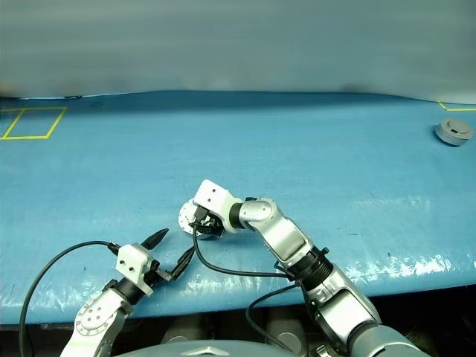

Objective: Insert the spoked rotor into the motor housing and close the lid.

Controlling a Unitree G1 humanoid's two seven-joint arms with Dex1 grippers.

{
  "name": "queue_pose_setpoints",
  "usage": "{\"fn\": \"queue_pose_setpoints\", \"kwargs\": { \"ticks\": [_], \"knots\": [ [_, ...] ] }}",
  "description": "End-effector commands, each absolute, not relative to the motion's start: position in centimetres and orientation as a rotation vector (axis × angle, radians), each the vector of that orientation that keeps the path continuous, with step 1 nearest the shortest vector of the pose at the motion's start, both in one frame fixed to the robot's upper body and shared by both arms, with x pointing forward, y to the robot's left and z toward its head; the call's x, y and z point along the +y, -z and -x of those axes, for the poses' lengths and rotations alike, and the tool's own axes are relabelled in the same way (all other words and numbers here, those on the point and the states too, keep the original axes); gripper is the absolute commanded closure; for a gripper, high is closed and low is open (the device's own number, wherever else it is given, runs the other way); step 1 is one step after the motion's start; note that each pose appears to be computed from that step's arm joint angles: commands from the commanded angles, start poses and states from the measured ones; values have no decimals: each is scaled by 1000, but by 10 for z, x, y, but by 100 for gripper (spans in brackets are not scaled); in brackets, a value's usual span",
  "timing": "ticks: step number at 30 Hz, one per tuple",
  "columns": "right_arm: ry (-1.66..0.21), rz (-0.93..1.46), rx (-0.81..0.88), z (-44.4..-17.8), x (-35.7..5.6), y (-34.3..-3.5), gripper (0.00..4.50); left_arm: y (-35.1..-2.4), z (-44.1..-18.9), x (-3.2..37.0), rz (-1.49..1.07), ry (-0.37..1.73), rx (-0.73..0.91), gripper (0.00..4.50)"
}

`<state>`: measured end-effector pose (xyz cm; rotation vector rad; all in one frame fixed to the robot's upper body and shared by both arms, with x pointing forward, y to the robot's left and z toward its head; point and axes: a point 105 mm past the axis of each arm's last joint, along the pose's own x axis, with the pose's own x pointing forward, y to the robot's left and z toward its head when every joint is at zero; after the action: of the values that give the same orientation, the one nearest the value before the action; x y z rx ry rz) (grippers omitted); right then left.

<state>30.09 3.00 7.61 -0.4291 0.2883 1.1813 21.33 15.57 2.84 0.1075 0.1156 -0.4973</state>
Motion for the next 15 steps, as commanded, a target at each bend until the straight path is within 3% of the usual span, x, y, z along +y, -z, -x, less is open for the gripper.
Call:
{"fn": "queue_pose_setpoints", "kwargs": {
  "ticks": [1, 15],
  "knots": [
    [-1141, 479, 373, -310, 14, -58, 147, -40, -215, 153, -114, 511, 74, 0],
    [-1157, 495, 488, -311, 13, -45, 147, -41, -215, 155, -113, 502, 74, 0]
  ]
}}
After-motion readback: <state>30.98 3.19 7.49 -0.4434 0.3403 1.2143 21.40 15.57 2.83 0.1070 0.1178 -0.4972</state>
